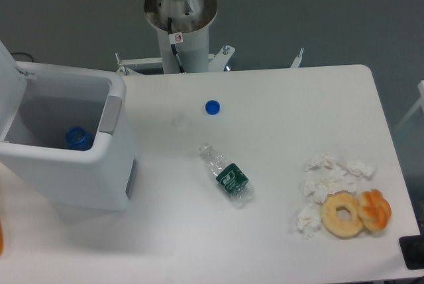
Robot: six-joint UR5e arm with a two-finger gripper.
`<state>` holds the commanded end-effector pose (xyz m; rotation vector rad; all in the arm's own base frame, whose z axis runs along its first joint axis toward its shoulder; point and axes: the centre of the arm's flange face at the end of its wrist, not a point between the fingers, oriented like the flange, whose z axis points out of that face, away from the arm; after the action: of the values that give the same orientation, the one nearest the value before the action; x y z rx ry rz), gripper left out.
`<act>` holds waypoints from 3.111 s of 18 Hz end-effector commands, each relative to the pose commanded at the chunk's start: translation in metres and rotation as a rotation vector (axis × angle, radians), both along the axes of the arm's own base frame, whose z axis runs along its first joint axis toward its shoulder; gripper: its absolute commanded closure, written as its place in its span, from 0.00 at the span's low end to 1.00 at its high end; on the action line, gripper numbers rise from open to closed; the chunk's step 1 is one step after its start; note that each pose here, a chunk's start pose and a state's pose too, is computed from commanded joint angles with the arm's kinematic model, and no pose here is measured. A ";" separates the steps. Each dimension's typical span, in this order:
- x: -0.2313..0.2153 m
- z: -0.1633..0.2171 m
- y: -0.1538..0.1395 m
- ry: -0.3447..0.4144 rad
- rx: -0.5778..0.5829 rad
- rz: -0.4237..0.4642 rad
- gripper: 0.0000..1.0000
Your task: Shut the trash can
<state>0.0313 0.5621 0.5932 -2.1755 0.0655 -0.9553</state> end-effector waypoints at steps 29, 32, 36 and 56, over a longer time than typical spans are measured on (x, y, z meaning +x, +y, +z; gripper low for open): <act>-0.138 -0.048 -0.025 0.140 -0.026 0.227 0.00; -0.143 -0.058 -0.026 0.157 -0.033 0.226 0.00; -0.159 -0.063 -0.028 0.153 -0.047 0.254 0.00; -0.202 -0.103 -0.033 0.229 -0.118 0.314 0.00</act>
<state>-0.1708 0.5292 0.4905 -2.3081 -0.2227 -0.5429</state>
